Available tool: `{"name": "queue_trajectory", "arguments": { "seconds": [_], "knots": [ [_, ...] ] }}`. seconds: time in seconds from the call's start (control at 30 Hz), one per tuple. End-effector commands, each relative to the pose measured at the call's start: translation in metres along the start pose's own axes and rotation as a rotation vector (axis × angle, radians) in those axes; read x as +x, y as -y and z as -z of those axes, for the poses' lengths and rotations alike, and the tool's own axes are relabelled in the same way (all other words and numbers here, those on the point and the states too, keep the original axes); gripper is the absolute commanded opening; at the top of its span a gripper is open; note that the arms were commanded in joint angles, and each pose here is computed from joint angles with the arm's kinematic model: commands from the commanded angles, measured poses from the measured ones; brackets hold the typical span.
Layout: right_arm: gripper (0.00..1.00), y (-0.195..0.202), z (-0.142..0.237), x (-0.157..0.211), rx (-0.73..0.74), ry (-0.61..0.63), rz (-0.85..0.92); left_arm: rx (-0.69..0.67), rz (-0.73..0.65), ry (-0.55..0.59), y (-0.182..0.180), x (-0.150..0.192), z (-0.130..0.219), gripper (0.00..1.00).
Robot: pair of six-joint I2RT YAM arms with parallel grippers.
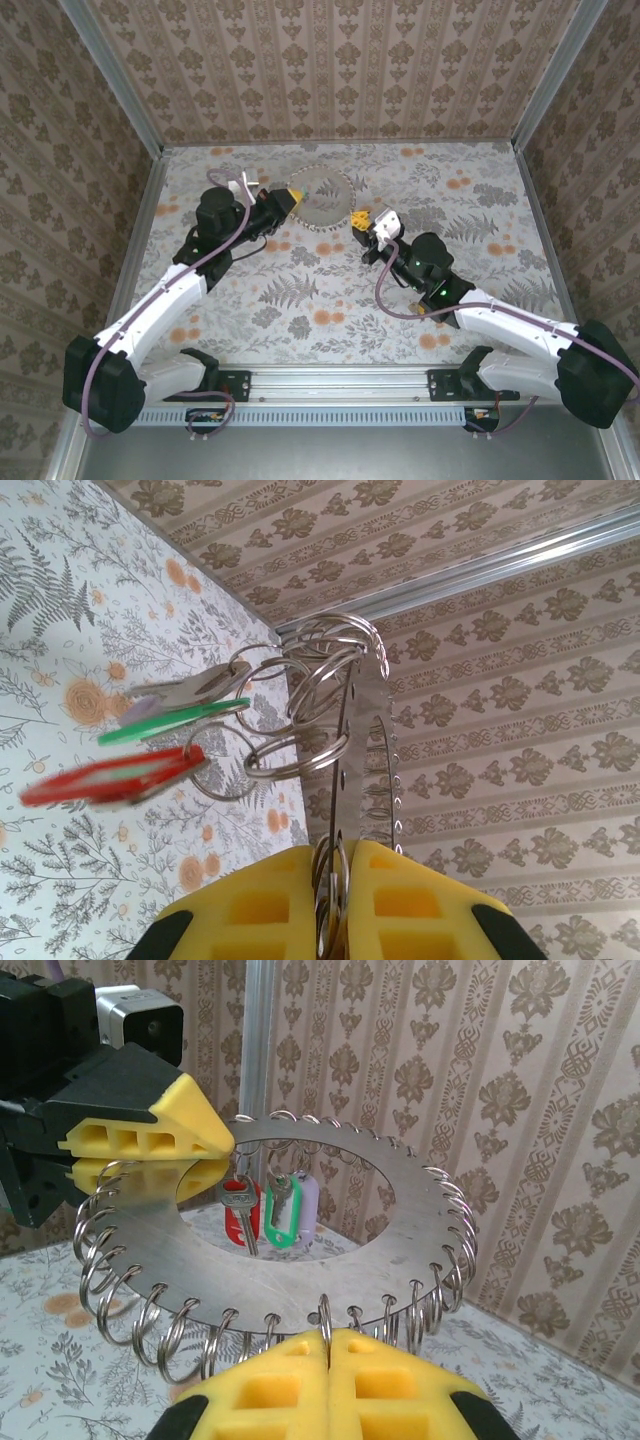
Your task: Put the keys on the keyring
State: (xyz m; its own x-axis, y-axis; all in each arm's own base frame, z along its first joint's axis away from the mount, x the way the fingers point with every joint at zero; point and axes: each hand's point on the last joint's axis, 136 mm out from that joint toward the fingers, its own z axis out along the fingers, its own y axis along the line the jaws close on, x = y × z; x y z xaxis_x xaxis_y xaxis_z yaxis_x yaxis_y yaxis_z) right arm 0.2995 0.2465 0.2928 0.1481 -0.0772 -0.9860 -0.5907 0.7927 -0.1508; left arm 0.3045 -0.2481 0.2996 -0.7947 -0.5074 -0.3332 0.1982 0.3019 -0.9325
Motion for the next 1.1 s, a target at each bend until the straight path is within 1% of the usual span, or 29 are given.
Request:
{"name": "queue_trajectory", "arguments": {
  "seconds": [0.0, 0.13, 0.2, 0.3, 0.43, 0.5, 0.57, 0.63, 0.73, 0.87, 1.07],
  "knots": [
    [0.00, 0.013, -0.004, -0.051, 0.061, 0.171, -0.016, 0.008, 0.011, -0.038, 0.003, 0.006, -0.004, 0.00],
    [0.00, 0.023, -0.008, -0.053, 0.126, 0.204, -0.015, 0.008, 0.036, -0.042, 0.004, 0.007, -0.003, 0.00],
    [0.00, 0.025, -0.010, -0.050, 0.138, 0.196, -0.007, 0.014, 0.041, -0.044, 0.006, 0.007, -0.003, 0.00],
    [0.00, 0.024, -0.011, -0.044, 0.139, 0.178, -0.003, 0.031, 0.045, -0.030, 0.008, 0.006, -0.002, 0.00],
    [0.00, 0.018, -0.011, -0.035, 0.099, 0.146, -0.019, 0.046, 0.032, -0.012, 0.011, 0.002, 0.001, 0.00],
    [0.00, 0.011, -0.013, -0.027, 0.050, 0.104, -0.023, 0.068, 0.006, 0.010, 0.016, -0.002, 0.003, 0.00],
    [0.00, 0.003, -0.014, -0.013, 0.004, 0.024, -0.013, 0.095, -0.039, 0.035, 0.024, -0.006, 0.007, 0.00],
    [0.00, 0.000, -0.012, -0.001, -0.011, -0.027, -0.005, 0.115, -0.081, 0.060, 0.030, -0.010, 0.012, 0.00],
    [0.00, -0.001, -0.007, 0.009, -0.008, -0.047, 0.005, 0.157, -0.158, 0.085, 0.045, -0.014, 0.019, 0.00],
    [0.09, -0.003, -0.006, 0.011, -0.023, -0.066, 0.019, 0.207, -0.227, 0.097, 0.060, -0.015, 0.023, 0.00],
    [0.12, -0.004, -0.004, 0.007, -0.027, -0.057, 0.045, 0.250, -0.321, 0.076, 0.075, -0.010, 0.026, 0.00]
  ]
}}
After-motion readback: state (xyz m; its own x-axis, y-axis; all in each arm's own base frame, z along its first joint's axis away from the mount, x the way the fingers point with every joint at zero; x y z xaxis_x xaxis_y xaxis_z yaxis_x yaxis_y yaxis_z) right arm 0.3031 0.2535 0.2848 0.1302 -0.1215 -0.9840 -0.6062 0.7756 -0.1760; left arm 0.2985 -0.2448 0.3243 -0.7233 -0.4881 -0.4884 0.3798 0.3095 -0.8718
